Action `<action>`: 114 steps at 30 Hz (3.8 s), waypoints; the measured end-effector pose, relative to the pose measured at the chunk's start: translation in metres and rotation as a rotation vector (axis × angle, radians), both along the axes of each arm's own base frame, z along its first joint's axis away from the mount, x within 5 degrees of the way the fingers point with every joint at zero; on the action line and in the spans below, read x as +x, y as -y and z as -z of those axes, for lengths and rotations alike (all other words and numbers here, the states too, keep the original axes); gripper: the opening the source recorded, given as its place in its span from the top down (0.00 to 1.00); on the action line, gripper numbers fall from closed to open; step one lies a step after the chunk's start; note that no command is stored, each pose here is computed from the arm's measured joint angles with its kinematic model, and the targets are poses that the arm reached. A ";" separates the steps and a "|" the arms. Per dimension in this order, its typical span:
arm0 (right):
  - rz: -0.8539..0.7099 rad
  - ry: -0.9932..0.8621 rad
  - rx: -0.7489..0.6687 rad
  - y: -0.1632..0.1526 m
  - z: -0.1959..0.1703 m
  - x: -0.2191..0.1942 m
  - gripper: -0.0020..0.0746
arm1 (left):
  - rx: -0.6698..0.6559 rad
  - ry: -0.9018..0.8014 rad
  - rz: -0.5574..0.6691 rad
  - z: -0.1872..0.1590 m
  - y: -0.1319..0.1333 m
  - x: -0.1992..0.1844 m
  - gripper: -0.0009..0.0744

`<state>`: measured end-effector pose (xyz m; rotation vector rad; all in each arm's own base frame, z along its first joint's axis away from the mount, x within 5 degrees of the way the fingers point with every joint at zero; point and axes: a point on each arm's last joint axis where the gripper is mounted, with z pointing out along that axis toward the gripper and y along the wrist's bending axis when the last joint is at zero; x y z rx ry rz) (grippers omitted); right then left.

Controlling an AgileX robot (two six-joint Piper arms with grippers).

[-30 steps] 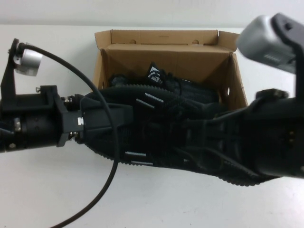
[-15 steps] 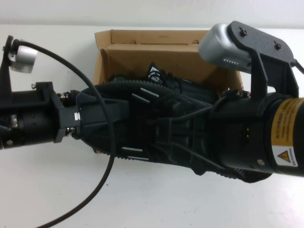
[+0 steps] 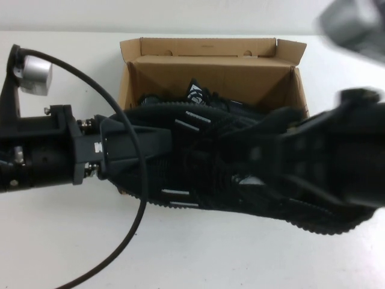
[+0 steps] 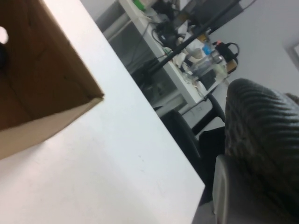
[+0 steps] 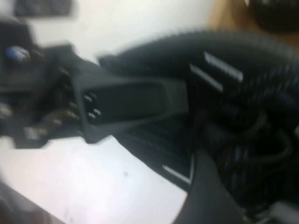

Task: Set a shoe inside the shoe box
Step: Place the shoe in the shoe box

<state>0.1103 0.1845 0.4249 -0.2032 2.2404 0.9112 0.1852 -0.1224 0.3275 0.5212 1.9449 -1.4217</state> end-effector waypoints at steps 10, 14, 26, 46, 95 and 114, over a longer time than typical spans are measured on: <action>0.037 0.025 -0.019 0.059 -0.019 -0.024 0.45 | -0.014 -0.078 -0.065 0.001 -0.001 0.004 0.81; 0.016 -0.010 -0.050 0.059 -0.015 -0.027 0.32 | -0.021 -0.130 -0.129 0.005 -0.002 0.012 0.81; 0.031 0.045 -0.139 0.030 -0.004 -0.007 0.26 | -0.016 -0.305 -0.088 0.031 0.005 0.029 0.81; 0.018 -0.002 -0.154 0.002 0.011 0.004 0.25 | -0.025 -0.306 -0.071 0.030 0.006 0.028 0.81; -0.004 0.062 -0.267 -0.044 0.047 0.044 0.97 | -0.015 -0.255 -0.034 0.030 0.006 0.026 0.63; 0.007 0.110 -0.307 -0.007 0.024 0.028 0.97 | -0.074 -0.284 0.015 0.025 0.009 0.022 0.10</action>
